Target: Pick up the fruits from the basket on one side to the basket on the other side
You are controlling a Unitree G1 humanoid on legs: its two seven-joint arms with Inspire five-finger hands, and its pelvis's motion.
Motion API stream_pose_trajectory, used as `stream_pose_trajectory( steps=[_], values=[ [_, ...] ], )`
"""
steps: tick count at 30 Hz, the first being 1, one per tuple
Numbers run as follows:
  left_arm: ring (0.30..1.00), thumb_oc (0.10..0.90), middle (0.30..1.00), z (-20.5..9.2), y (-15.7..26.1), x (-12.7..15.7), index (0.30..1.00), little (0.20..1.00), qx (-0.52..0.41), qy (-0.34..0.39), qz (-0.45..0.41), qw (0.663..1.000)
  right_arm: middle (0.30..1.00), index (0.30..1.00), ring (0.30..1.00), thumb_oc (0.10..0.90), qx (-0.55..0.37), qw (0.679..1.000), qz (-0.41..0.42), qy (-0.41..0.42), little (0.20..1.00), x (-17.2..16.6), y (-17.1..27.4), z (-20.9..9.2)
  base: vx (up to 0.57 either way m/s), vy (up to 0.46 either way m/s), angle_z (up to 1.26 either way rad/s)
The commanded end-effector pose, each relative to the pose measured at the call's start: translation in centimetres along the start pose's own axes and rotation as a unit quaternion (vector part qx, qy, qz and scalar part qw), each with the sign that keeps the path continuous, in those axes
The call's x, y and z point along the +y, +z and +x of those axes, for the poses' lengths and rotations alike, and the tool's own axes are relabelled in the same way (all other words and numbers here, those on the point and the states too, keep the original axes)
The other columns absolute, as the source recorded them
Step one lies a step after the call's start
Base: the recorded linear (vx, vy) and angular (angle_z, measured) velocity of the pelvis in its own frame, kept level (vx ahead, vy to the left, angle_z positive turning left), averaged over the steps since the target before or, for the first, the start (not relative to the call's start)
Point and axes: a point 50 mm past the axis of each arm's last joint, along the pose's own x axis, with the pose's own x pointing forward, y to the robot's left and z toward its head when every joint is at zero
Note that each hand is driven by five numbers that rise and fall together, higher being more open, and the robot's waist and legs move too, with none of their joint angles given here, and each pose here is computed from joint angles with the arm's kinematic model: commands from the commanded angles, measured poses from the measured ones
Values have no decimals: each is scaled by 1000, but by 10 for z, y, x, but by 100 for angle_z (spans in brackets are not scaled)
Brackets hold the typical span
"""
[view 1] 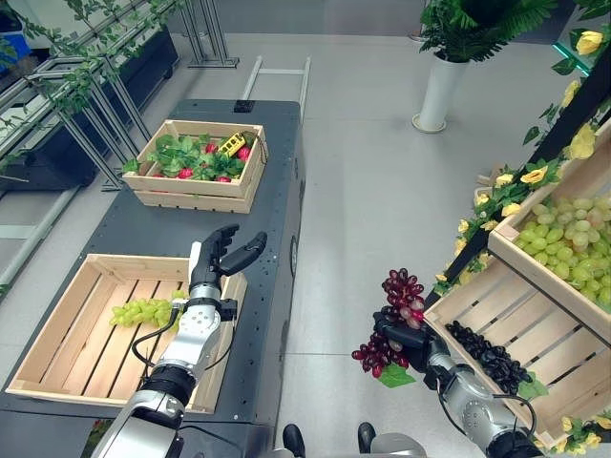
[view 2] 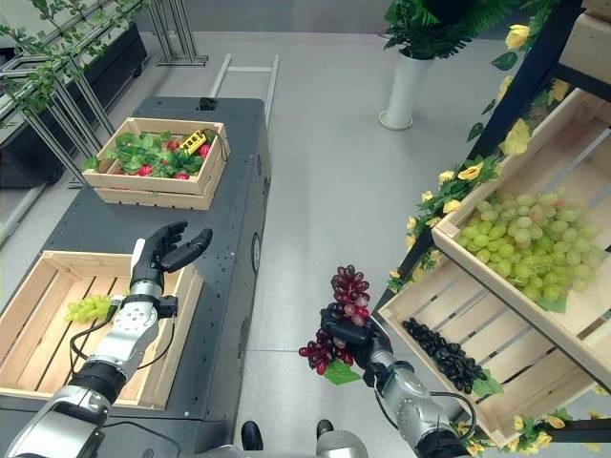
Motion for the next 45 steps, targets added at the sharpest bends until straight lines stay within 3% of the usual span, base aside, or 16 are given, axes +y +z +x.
stream_pose_trajectory(
  steps=[1, 11, 20, 32, 45],
  values=[
    [900, 800, 900, 5, 25, -14, 900, 900, -75, -9, -37, 996, 300, 300, 300, 400, -113, 993, -14, 37, 300, 14, 39, 9, -25, 2, -11],
    [900, 800, 900, -19, -2, -40, 900, 900, -35, -56, -49, 997, 300, 300, 300, 400, -138, 990, 3, -39, 300, -6, 41, 0, -17, 7, -2],
    [900, 800, 900, 1, 45, -54, 900, 900, -103, -68, -54, 991, 300, 300, 300, 400, -287, 955, -37, -67, 300, -10, 132, -2, -221, -10, -17],
    [900, 800, 900, 7, 70, -72, 900, 900, -137, -93, -62, 984, 300, 300, 300, 400, -345, 929, -30, -129, 300, -42, 176, -16, -71, -10, 0],
    [900, 800, 900, 19, 98, -66, 900, 900, -160, -123, -19, 979, 300, 300, 300, 400, -404, 869, -66, -280, 300, -91, 253, -60, -2, -4, -1]
  ],
)
